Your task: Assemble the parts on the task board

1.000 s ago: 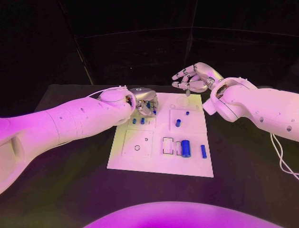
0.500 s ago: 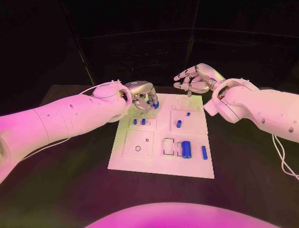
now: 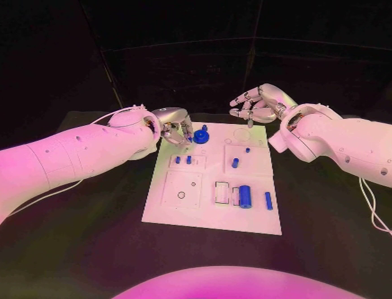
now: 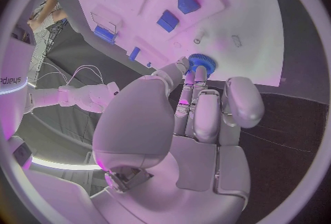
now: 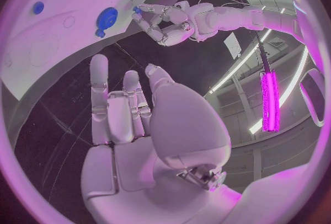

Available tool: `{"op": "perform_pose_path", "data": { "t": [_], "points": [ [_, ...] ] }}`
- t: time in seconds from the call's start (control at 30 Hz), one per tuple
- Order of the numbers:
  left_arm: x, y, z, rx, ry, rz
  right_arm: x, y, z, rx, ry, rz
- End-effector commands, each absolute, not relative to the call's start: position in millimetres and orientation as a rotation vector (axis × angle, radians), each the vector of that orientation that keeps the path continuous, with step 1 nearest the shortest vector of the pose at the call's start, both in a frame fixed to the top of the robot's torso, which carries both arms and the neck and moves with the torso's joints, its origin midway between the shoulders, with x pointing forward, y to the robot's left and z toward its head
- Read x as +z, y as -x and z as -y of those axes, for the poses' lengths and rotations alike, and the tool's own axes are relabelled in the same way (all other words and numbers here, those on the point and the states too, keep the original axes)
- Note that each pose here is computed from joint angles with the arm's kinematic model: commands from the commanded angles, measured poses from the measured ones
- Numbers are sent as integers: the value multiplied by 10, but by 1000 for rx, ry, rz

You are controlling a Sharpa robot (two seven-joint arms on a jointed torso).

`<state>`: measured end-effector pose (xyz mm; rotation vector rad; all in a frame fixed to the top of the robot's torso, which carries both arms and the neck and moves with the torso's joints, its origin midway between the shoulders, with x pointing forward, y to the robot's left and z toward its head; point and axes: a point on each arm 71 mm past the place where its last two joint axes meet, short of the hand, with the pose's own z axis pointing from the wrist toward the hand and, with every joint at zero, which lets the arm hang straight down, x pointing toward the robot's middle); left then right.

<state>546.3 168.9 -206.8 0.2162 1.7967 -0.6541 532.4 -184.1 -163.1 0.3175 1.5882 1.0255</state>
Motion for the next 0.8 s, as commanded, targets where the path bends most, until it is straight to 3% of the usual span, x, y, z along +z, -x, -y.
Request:
{"op": "perform_pose_path", "data": {
  "t": [0.03,0.8],
  "points": [
    [-2091,-5458,-1715,-649,-192,-1845,-1618,-5325,1837,1032,-315,-1587],
    [-2187,-5466,-1741,-625,-182,-1917,-1619,-5325,1825,1034,-313,-1588]
  ]
}}
